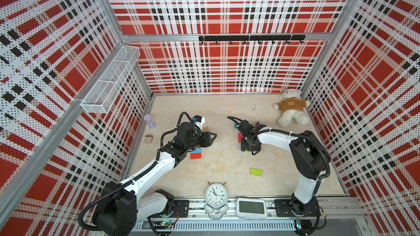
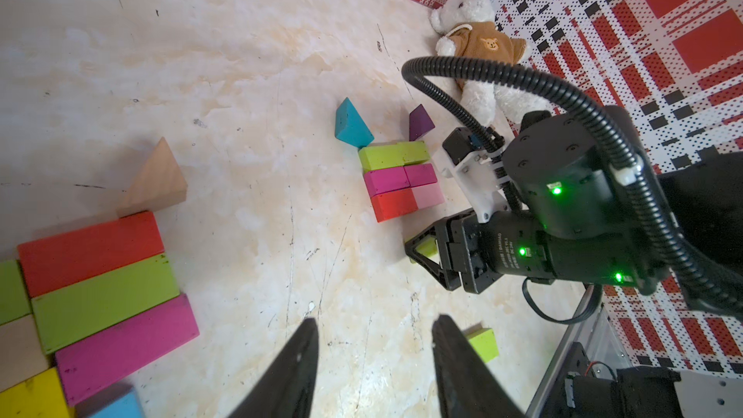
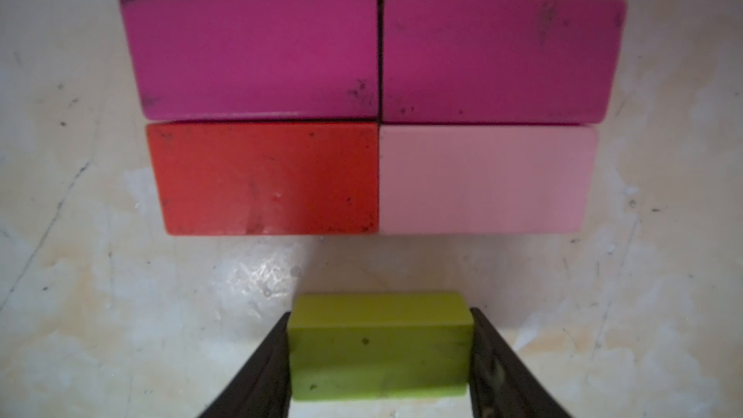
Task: Assemble a carrot with building blocks
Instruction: Assemble the building block at the center of the board.
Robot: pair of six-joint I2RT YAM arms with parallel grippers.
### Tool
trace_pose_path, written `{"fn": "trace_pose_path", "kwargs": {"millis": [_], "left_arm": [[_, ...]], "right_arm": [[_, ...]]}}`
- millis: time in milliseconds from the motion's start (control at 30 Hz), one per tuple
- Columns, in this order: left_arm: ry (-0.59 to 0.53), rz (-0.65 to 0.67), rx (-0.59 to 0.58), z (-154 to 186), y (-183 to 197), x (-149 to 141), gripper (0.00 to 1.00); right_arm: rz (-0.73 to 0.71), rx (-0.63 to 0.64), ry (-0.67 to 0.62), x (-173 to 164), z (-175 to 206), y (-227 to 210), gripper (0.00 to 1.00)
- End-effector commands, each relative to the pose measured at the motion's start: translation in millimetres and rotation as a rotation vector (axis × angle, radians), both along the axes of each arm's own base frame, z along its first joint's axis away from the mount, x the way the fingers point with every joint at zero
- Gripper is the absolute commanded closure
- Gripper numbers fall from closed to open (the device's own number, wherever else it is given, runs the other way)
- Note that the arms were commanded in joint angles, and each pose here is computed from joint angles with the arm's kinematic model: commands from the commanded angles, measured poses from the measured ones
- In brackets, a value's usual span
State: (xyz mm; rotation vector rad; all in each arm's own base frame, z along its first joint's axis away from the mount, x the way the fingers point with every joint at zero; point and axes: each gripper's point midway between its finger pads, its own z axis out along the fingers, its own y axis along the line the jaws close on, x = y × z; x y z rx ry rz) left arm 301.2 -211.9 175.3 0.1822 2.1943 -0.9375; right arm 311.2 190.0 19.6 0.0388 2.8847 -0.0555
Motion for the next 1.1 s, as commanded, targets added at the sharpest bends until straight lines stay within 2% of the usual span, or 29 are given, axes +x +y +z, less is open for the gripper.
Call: {"fn": "trace_pose_path", "kwargs": {"millis": [0, 467, 867, 1067], "left_arm": [[-0.019, -0.016, -0.018, 5.2, -3.0, 3.2, 0.5], [-0.021, -0.09, 0.004, 4.0, -22.3, 4.8, 0.5], [-0.006, -0.081, 0.016, -1.3, -25.6, 8.3, 0.5], [0.001, -0.084, 0.017, -3.0, -27.5, 9.2, 0.5]], "right_arm": [[-0.007, -0.005, -0.003, 9.0, -4.8, -0.5, 0.42], [0.008, 0.014, 0.0, 22.1, -5.4, 0.5, 0.42], [0.032, 0.024, 0.007, 28.3, -5.5, 3.8, 0.41], [0.031, 0.02, 0.008, 29.7, -4.7, 1.9, 0.37]]}}
